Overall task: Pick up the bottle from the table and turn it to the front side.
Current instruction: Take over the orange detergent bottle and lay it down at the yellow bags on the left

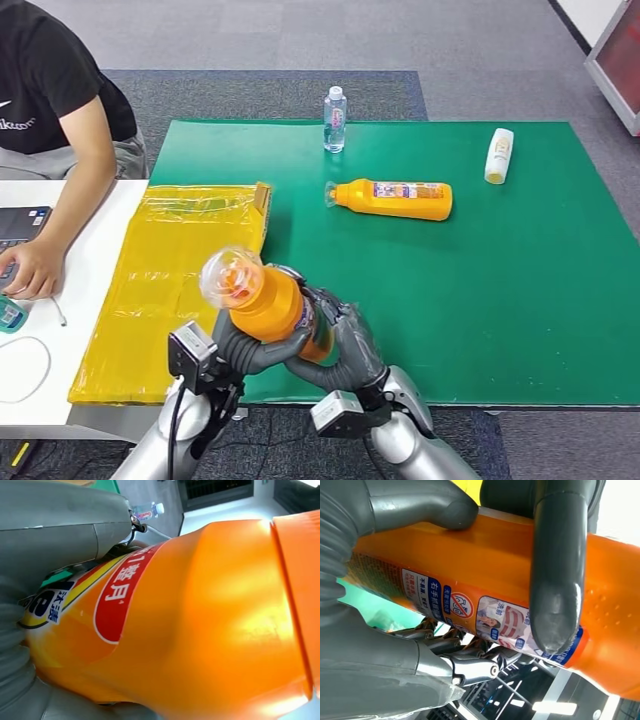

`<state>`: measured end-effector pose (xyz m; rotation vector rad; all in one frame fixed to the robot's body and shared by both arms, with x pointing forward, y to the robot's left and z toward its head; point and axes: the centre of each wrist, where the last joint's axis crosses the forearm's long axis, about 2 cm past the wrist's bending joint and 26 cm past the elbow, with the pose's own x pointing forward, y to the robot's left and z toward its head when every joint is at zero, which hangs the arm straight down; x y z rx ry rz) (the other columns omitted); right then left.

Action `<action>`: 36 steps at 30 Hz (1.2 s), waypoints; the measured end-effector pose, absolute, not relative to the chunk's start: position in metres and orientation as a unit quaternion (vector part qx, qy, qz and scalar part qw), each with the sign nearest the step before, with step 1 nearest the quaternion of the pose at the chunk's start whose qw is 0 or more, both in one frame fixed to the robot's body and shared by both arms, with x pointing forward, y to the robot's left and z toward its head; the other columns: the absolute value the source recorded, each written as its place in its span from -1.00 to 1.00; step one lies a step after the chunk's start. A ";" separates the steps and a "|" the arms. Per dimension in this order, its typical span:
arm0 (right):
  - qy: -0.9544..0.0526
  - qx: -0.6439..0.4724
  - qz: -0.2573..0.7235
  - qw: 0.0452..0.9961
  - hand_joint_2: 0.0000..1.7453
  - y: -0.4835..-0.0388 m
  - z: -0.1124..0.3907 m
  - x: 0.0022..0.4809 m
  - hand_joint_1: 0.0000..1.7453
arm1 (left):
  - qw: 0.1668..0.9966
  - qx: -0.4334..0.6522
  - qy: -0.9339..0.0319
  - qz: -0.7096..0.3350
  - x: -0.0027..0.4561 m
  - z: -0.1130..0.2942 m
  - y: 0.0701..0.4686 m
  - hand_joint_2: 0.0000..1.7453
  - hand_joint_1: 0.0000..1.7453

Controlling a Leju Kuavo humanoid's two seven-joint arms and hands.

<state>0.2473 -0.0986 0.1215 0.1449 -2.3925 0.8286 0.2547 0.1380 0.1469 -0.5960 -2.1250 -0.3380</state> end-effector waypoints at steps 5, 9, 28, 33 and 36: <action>-0.901 0.054 0.306 0.301 1.00 -0.097 0.121 0.247 -0.93 | 0.435 -0.228 -0.860 -0.139 0.255 0.147 0.139 1.00 1.00; -0.901 0.054 0.302 0.307 1.00 -0.096 0.119 0.246 -1.00 | 0.431 -0.209 -0.865 -0.150 0.256 0.147 0.140 1.00 1.00; -0.905 0.000 0.288 0.314 -1.00 -0.095 0.113 0.241 -1.00 | 0.357 0.097 -0.854 -0.366 0.271 0.134 0.200 1.00 1.00; -0.907 -0.051 0.269 0.321 -1.00 -0.101 0.111 0.243 -1.00 | 0.363 0.122 -0.847 -0.368 0.269 0.129 0.212 1.00 1.00; -0.904 -0.062 0.258 0.336 -1.00 -0.106 0.109 0.244 -1.00 | 0.367 0.133 -0.844 -0.368 0.264 0.124 0.218 1.00 1.00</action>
